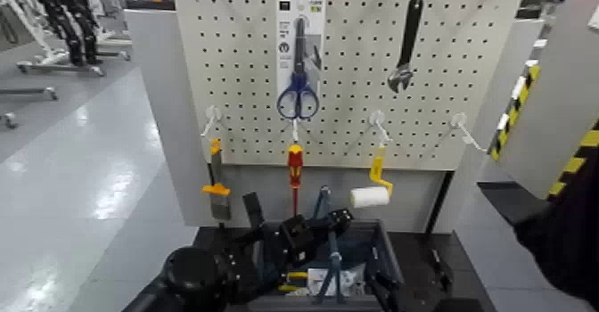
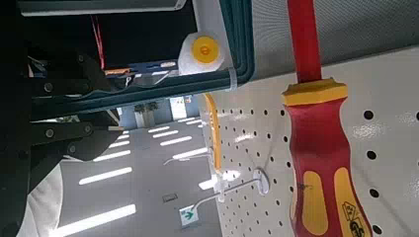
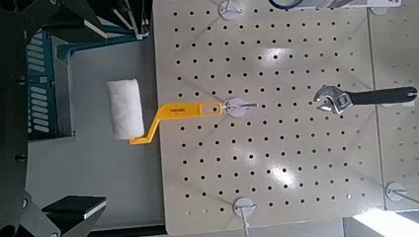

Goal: Grasp the handle of the crate.

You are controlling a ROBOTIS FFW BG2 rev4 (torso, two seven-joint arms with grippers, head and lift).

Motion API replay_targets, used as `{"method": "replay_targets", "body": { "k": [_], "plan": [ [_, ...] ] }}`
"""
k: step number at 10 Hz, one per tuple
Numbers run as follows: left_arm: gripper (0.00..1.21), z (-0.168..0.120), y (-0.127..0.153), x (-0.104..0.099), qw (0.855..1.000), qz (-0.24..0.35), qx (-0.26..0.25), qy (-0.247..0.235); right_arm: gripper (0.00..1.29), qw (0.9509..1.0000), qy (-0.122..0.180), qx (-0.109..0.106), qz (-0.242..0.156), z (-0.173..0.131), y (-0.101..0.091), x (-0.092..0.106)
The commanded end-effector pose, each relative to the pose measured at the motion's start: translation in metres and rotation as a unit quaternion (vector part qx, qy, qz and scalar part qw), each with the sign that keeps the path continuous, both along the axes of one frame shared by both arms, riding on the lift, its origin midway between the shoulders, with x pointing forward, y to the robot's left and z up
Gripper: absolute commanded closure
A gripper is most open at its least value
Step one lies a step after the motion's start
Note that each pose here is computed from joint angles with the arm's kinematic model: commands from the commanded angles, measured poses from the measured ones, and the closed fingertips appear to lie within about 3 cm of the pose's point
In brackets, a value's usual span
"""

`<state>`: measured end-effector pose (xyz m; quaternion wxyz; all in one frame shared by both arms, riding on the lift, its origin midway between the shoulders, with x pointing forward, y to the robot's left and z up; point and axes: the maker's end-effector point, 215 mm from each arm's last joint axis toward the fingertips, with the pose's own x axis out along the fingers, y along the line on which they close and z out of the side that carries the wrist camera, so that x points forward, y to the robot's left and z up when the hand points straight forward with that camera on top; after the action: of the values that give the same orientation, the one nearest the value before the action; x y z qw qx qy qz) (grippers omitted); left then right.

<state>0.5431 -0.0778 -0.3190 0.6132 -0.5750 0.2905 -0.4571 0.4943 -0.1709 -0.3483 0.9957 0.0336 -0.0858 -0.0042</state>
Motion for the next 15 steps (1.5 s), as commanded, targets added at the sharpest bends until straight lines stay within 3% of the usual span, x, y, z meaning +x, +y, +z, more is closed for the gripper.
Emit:
{"method": "replay_targets", "body": {
  "k": [1, 4, 8, 11, 15],
  "plan": [
    [1.17, 0.008, -0.003, -0.003, 1.0, 0.0, -0.016, 0.0, 0.13, 1.0, 0.0, 0.0, 0.001, 0.0, 0.0, 0.0],
    [1.17, 0.019, -0.007, -0.009, 0.999, 0.004, -0.048, 0.008, 0.13, 1.0, -0.001, 0.0, -0.001, 0.0, -0.001, -0.001],
    [1.17, 0.03, -0.018, -0.037, 0.997, -0.012, -0.076, 0.008, 0.13, 1.0, -0.002, 0.0, -0.005, 0.0, -0.005, -0.002],
    [1.17, 0.029, -0.019, -0.055, 0.997, -0.021, -0.076, 0.013, 0.13, 1.0, -0.002, 0.0, -0.007, 0.0, -0.007, -0.002],
    [1.17, 0.052, -0.013, -0.089, 0.996, -0.056, -0.062, -0.003, 0.13, 0.9999, -0.003, 0.0, -0.011, 0.0, -0.01, -0.003]
  ]
}}
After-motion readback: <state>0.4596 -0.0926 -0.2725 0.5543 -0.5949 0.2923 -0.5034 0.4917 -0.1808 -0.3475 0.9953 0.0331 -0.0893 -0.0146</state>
